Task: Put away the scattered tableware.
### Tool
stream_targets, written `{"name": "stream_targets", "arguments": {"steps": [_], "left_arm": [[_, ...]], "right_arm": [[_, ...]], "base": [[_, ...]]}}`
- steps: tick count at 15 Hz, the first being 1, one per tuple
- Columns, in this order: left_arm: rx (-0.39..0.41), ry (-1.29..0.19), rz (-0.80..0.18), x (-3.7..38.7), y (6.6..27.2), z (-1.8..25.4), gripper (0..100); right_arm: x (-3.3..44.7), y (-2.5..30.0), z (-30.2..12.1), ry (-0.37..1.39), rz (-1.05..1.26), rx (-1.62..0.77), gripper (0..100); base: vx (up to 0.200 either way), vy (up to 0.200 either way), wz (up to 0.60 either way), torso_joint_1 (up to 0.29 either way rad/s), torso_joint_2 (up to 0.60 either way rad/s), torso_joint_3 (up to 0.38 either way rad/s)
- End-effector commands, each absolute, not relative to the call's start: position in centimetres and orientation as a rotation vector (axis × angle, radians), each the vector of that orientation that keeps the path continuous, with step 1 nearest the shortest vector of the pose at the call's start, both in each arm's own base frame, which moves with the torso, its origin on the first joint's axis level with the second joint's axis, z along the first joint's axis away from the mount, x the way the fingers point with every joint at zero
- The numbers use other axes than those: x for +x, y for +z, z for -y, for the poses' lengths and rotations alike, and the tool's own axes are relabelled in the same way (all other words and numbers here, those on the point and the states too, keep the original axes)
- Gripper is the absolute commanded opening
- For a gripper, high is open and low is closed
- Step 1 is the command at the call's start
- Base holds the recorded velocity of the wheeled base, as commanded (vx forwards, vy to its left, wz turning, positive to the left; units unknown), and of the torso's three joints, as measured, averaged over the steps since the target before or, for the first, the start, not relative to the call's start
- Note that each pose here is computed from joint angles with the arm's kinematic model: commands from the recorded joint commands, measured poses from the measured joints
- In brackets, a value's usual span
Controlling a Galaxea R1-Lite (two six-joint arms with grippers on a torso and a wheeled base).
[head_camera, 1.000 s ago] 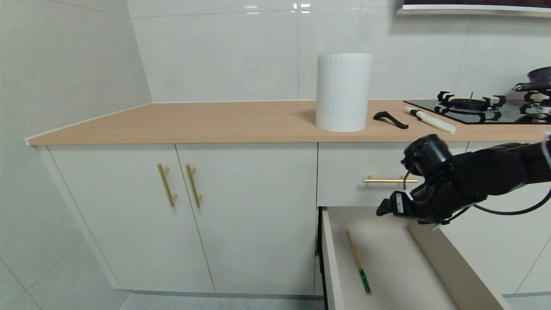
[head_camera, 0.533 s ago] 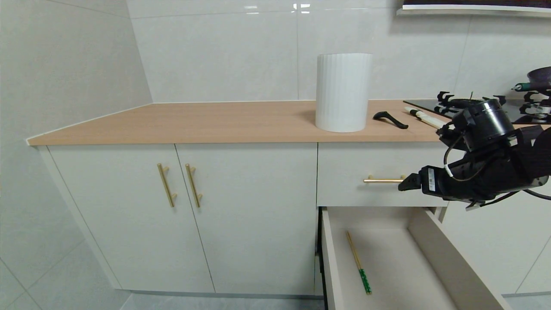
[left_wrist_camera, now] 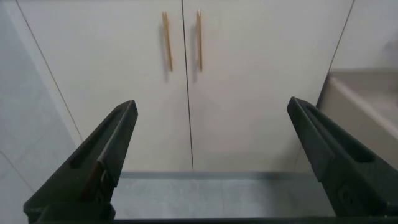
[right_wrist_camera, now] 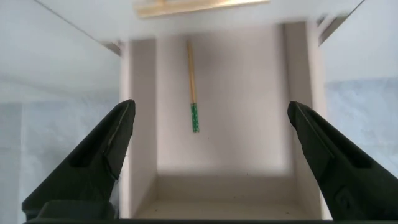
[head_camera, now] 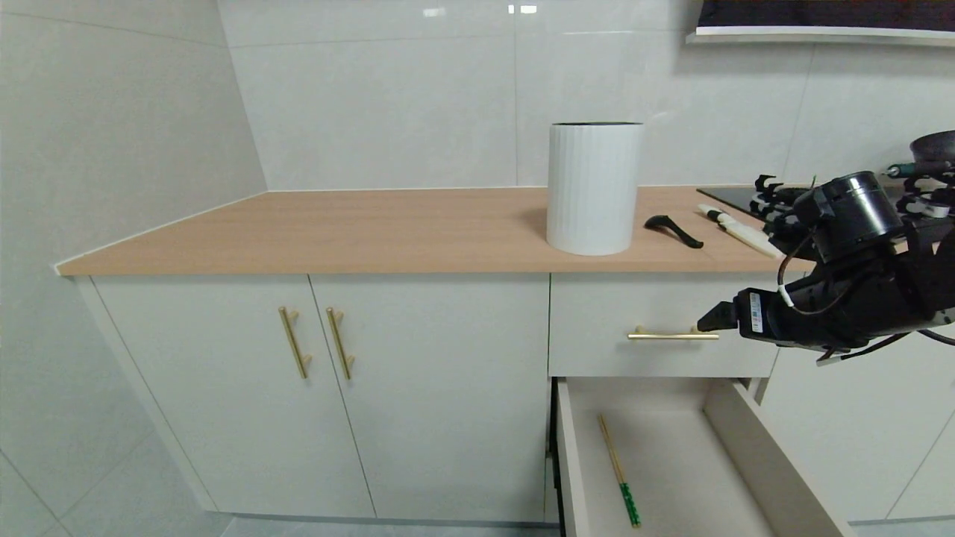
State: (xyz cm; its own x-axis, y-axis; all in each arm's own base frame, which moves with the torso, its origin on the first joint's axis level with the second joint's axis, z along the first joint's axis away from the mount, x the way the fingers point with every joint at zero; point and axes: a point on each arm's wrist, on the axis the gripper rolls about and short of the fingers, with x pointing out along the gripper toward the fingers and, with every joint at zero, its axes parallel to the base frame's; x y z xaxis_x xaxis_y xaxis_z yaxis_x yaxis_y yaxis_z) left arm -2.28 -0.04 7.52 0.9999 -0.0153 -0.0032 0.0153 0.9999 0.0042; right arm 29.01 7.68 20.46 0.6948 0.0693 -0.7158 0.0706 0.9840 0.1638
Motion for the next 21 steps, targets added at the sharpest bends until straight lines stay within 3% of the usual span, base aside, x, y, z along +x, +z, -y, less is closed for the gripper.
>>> {"name": "stream_targets", "arguments": {"steps": [1, 16, 21], "left_arm": [[0.005, -0.015, -0.003, -2.3, 7.5, 0.0, 100], [0.005, -0.015, -0.003, -2.3, 7.5, 0.0, 100], [0.005, -0.015, -0.003, -2.3, 7.5, 0.0, 100]], "right_arm": [[29.1, 20.3, -7.7, 0.0, -0.809, 0.183, 100], [29.2, 19.8, -7.8, 0.016, -0.811, 0.147, 100], [35.9, 16.9, -6.2, 0.03, -0.617, 0.043, 100]], "base": [[0.0, 0.0, 0.0, 0.163, -0.51, -0.29], [0.0, 0.0, 0.0, 0.176, -0.43, -0.251], [0.0, 0.0, 0.0, 0.005, -0.02, -0.008]]}}
